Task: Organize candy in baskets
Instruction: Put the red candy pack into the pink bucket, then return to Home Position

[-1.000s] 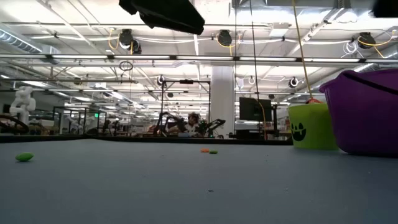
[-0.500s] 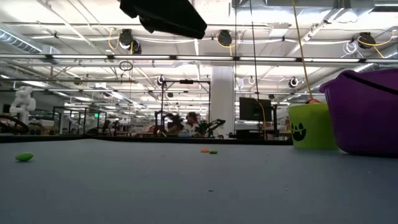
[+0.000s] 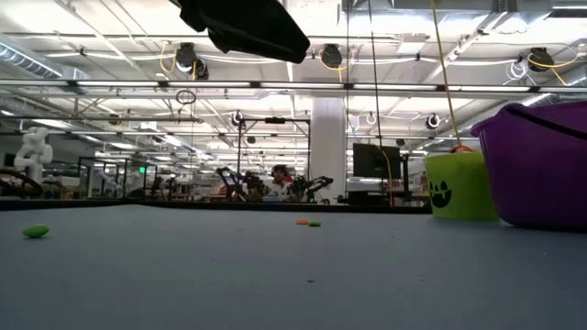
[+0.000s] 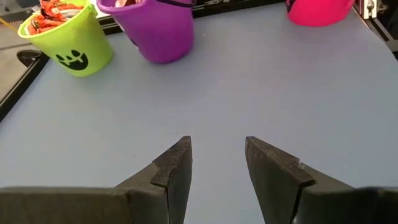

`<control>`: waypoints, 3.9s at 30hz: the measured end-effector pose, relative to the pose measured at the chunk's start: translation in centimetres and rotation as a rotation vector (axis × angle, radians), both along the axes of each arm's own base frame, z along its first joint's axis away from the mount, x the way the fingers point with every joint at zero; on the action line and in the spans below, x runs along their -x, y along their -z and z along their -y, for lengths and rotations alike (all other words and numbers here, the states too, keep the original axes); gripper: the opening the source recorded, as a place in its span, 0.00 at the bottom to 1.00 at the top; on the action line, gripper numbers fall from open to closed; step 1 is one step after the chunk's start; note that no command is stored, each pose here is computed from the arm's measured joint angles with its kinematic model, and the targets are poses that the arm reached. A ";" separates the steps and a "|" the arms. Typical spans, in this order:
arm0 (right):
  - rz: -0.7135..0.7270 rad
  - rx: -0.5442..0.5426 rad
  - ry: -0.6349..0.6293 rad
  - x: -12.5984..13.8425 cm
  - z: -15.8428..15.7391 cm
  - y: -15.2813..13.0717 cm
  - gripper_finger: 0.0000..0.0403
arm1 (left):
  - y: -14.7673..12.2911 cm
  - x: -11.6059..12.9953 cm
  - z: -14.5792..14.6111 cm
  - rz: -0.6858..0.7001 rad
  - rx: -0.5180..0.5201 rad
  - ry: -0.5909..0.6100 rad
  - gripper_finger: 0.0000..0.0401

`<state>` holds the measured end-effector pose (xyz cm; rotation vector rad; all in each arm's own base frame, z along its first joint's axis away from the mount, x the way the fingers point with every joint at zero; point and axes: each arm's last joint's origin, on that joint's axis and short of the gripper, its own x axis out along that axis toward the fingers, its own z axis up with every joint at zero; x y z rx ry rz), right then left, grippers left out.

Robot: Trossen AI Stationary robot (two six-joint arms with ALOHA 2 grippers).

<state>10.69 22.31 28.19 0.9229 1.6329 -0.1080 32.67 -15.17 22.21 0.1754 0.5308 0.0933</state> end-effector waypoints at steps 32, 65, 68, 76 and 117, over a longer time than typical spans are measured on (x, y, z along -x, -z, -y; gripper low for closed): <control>0.872 0.846 -0.375 -5.8 15.3 -2.8 0.22 | 1.2 -1.7 -7.5 -0.077 -0.010 0.175 0.39; 1.635 0.919 -0.043 -1.0 21.7 9.9 0.02 | 3.0 15.6 -14.5 0.538 0.156 -0.054 0.39; 1.635 0.925 -0.044 -0.9 21.7 10.0 0.02 | 3.8 16.9 -14.7 0.562 0.150 -0.083 0.39; 1.639 0.958 -0.035 -0.7 21.8 9.8 0.02 | 5.3 19.3 -15.0 0.599 0.189 -0.146 0.39; 1.652 0.884 -0.028 1.0 21.8 11.1 0.02 | 5.2 23.0 -15.0 0.597 0.209 -0.036 0.39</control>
